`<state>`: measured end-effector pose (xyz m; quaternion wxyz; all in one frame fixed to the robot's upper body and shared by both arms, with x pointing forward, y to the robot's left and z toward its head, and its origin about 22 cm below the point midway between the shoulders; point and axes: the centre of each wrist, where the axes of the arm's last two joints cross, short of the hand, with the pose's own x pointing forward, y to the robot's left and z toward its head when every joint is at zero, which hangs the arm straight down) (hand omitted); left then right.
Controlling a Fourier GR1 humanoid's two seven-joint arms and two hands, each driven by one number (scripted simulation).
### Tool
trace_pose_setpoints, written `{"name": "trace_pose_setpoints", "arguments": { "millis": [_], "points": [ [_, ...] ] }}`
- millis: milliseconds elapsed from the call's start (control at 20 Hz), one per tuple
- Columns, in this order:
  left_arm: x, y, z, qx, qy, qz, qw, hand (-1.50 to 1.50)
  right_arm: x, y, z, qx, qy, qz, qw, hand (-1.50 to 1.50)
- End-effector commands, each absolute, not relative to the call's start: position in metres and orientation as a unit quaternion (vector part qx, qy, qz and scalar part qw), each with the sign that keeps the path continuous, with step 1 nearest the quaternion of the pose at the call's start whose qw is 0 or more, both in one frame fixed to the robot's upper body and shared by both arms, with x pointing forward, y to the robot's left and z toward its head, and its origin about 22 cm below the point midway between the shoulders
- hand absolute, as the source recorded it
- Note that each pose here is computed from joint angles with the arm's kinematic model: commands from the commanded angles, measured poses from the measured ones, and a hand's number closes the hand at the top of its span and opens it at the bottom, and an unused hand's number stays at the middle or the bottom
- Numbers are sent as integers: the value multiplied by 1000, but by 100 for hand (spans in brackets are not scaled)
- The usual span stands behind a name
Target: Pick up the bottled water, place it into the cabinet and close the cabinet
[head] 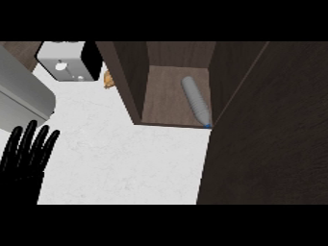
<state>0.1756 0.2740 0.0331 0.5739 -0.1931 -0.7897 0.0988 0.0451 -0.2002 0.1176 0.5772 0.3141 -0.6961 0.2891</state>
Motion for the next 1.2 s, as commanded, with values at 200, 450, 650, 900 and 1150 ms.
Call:
{"name": "trace_pose_setpoints", "arguments": {
  "millis": [200, 450, 650, 900, 1150],
  "points": [
    [163, 302, 42, -203, -786, 91, 577, -150, 37, -164, 139, 408, -699, 261, 527, 150],
    [163, 315, 46, -211, -788, 70, 573, -150, 41, -164, 138, 416, -682, 292, 526, 150],
    [161, 321, 48, -223, -786, 67, 572, -150, 49, -166, 135, 391, -680, 307, 539, 150],
    [161, 328, 53, -229, -787, 51, 571, -150, 56, -166, 132, 390, -670, 338, 534, 150],
    [167, 331, 60, -236, -790, 42, 565, -150, 65, -172, 136, 367, -667, 388, 520, 150]
  ]
}}
